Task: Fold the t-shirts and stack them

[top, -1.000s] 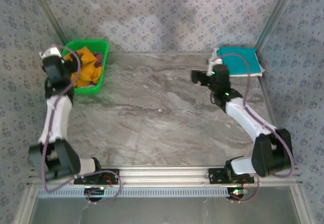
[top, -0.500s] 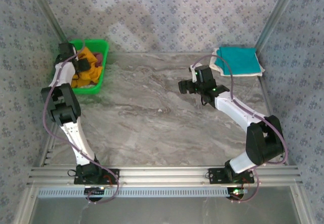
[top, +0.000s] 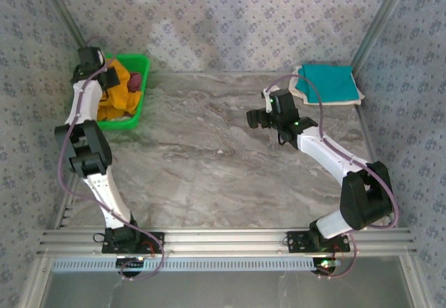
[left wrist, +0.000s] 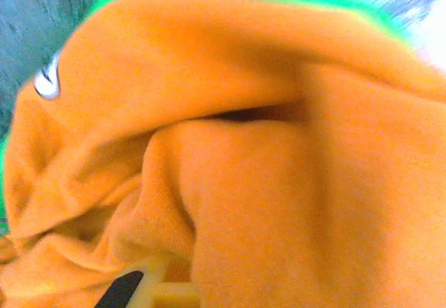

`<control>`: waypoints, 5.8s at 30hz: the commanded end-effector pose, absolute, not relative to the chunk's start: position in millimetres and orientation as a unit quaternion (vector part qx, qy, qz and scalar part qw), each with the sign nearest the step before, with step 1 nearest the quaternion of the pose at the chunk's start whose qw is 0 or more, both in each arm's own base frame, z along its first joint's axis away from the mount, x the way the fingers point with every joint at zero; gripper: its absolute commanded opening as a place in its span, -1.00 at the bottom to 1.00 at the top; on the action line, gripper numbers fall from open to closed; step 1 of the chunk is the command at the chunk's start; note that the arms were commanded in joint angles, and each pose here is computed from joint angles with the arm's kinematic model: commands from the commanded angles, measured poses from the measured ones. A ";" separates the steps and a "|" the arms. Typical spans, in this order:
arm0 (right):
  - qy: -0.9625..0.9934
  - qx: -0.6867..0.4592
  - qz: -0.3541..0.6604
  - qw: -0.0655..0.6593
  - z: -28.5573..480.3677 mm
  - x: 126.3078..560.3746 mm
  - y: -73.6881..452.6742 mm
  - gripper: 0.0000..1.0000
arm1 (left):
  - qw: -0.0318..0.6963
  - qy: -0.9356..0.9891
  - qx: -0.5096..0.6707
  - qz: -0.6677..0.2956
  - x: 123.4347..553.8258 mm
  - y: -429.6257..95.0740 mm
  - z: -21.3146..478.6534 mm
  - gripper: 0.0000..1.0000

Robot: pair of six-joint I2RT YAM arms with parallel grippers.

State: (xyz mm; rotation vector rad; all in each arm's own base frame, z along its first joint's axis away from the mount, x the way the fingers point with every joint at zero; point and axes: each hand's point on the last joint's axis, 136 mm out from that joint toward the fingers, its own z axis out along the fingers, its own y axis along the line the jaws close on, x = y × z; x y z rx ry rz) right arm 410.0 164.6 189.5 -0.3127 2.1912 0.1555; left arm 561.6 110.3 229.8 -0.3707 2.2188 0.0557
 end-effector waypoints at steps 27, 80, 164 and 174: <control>0.852 0.130 0.033 0.506 236.8 384.9 49.6 1.00 | 0.481 0.827 0.205 -0.205 480.5 -333.3 381.5 -0.36; 0.955 -0.111 0.039 0.273 91.7 482.2 214.6 0.38 | 0.255 0.892 0.159 -0.337 341.4 -327.4 71.1 0.19; 0.953 -0.185 0.107 0.216 104.8 316.1 229.7 0.37 | 0.351 0.933 -0.045 -0.070 381.7 -68.9 158.4 -1.00; 0.963 -0.204 0.104 0.140 43.1 296.5 239.8 0.35 | 0.347 0.933 -0.062 -0.079 369.0 -62.3 152.1 0.13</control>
